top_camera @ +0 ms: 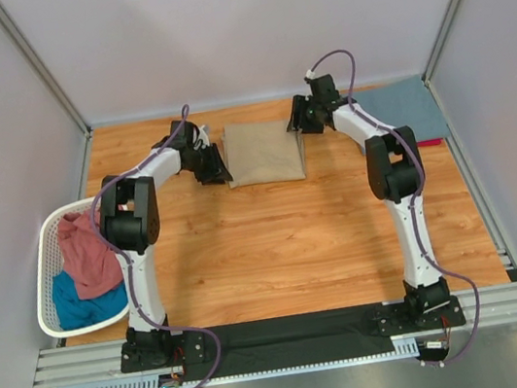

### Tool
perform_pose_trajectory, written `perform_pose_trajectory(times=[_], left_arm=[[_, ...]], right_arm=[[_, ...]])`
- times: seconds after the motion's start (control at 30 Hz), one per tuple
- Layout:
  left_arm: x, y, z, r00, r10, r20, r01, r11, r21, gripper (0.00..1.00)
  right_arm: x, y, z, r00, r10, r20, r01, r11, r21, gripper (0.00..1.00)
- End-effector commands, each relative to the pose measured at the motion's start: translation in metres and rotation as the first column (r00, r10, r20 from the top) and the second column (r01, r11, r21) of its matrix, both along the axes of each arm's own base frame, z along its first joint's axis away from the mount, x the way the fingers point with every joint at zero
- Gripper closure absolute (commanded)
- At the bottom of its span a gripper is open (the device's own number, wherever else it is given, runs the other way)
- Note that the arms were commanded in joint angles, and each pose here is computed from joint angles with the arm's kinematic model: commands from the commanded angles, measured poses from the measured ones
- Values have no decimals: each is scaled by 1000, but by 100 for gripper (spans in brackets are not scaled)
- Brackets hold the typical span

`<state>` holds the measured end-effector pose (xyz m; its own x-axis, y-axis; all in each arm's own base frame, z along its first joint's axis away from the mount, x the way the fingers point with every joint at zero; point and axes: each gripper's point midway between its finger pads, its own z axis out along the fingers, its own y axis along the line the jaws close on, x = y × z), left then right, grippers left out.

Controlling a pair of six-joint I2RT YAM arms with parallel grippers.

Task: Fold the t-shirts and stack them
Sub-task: Fold the tshirt, then neatly place the folded tshirt to the corner

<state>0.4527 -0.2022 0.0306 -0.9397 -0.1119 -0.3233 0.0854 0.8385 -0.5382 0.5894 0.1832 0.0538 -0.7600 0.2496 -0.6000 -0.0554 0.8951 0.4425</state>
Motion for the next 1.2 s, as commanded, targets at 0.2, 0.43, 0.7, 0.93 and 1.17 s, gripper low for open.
perform_pose_trajectory(times=[0.2,0.43,0.7,0.93,1.17], left_arm=[[-2,1,-11,1000,17,-18,-17,1000,19,74],[-13,1,-14,999,27,-42,-26,999,25,90],[-31,4,0,998,42,-43,-40,998,41,100],[-37,3,22,998,61,-24,-60,998,25,100],[-42,6,24,994,93,-49,-90,994,61,100]], right_arm=[[0,1,-14,1000,-24,-19,22,996,-84,44],[-8,6,3,1000,-14,4,14,997,-72,44],[-32,14,31,1000,-3,28,3,1000,11,43],[-34,6,43,998,-38,43,38,999,0,42],[-25,6,19,999,-50,1,50,998,-39,40]])
